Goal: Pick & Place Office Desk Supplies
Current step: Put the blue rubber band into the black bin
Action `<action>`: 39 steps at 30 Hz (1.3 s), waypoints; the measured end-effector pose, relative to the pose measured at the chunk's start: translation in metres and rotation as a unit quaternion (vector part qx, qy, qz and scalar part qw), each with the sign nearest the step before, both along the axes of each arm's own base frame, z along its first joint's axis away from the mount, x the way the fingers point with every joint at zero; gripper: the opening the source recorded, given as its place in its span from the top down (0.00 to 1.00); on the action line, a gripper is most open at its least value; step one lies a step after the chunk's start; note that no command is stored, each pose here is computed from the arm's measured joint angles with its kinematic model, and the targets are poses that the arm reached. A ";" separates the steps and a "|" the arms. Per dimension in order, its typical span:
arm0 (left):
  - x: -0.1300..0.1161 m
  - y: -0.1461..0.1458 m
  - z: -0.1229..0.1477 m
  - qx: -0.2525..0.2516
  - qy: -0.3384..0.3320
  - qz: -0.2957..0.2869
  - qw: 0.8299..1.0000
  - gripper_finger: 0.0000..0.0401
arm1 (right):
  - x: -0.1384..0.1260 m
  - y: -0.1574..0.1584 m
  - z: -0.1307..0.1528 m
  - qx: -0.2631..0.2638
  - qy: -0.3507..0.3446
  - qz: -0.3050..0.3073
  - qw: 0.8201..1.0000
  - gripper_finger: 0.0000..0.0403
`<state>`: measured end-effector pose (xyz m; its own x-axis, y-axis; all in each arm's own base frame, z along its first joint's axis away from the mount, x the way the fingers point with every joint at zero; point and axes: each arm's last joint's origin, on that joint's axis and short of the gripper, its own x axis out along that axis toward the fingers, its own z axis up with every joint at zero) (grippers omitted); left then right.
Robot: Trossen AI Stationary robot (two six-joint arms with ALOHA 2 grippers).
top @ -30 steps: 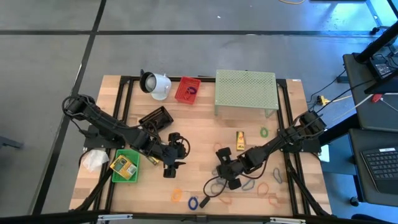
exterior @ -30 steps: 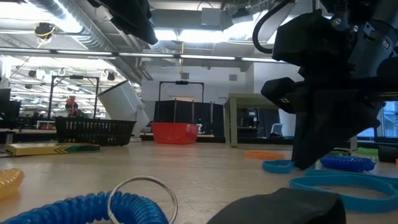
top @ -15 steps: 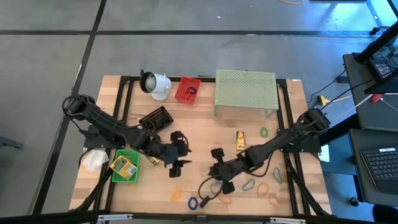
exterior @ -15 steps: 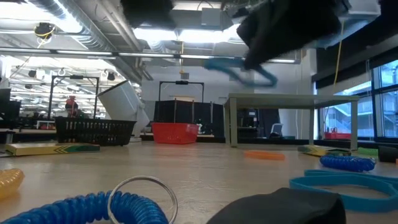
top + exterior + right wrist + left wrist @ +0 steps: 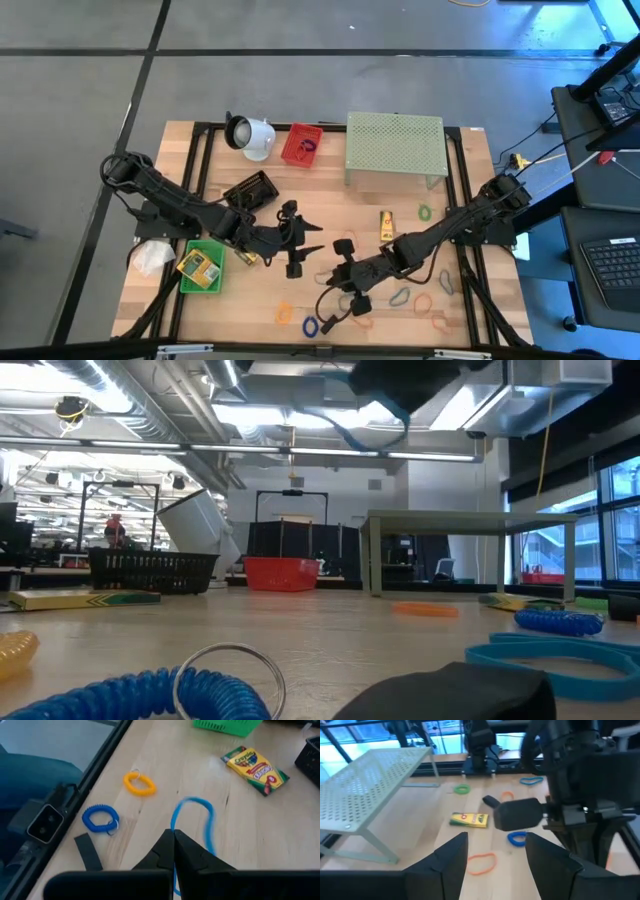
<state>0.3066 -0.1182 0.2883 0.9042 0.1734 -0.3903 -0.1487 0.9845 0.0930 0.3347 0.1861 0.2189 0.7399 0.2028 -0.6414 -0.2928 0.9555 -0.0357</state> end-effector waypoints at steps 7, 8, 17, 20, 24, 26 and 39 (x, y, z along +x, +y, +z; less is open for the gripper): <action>0.000 -0.001 0.000 -0.024 -0.001 0.000 1.000 0.53 | 0.003 0.000 0.009 -0.014 -0.008 -0.009 1.000 0.99; 0.000 -0.001 -0.001 -0.033 0.001 0.002 0.999 0.52 | 0.003 0.000 0.009 -0.017 -0.006 -0.009 1.000 0.98; -0.011 -0.022 -0.012 -0.065 0.077 -0.125 0.987 0.44 | 0.002 -0.002 0.010 -0.030 0.006 -0.014 0.999 0.98; -0.011 -0.033 -0.015 -0.040 0.074 -0.150 0.985 0.41 | 0.003 -0.004 0.010 -0.028 0.005 -0.019 0.999 0.98; -0.011 -0.046 -0.028 0.051 0.093 -0.196 0.975 0.39 | 0.007 -0.006 0.012 0.003 -0.001 -0.046 0.999 0.98; -0.010 -0.052 -0.039 0.106 0.110 -0.204 0.967 0.39 | 0.009 -0.008 0.014 0.029 -0.007 -0.065 0.997 0.98; 0.002 -0.068 -0.066 0.234 0.105 -0.166 0.952 0.51 | 0.012 -0.010 0.016 0.067 -0.006 -0.080 0.995 0.98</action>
<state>0.3086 -0.1864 0.2228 0.8498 0.0906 -0.5192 0.2348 0.8168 0.5269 0.3469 0.1762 0.2346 0.7774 0.1641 -0.6072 -0.1363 0.9864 0.0921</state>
